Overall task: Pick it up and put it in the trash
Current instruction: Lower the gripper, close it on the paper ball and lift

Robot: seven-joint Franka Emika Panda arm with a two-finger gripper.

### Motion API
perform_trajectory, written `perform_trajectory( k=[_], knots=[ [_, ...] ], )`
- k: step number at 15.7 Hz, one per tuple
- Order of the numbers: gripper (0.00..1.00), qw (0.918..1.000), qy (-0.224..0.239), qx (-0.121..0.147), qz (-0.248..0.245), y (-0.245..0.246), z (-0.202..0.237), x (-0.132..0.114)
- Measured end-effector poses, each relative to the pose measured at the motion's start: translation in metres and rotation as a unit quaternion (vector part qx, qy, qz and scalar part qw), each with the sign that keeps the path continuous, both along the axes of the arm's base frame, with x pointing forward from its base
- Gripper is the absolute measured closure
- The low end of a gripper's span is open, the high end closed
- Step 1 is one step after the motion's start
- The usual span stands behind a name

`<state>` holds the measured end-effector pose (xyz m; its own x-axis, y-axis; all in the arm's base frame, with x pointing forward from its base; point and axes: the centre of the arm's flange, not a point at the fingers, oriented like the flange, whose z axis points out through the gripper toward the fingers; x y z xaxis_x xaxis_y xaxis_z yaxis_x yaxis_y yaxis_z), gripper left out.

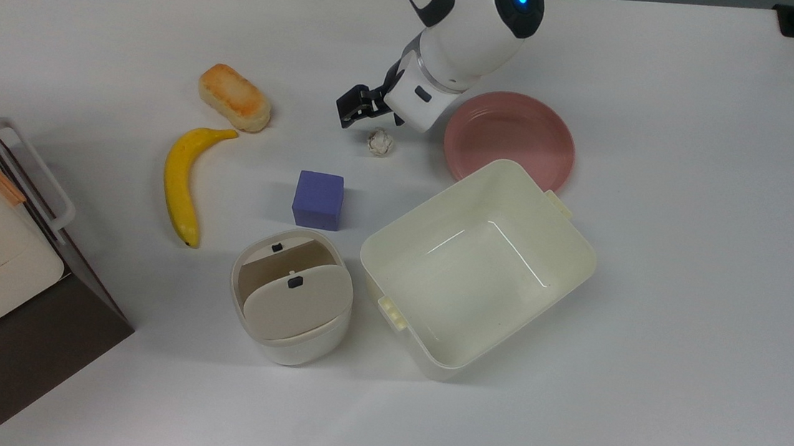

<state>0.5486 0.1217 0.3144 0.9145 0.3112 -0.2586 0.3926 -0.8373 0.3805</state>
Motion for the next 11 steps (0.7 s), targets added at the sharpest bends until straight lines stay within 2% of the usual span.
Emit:
perform_trajectory(
  k=[11],
  knots=[
    [0.04, 0.9999, -0.011, 0.007, -0.002, 0.004, 0.001, 0.023]
  ],
)
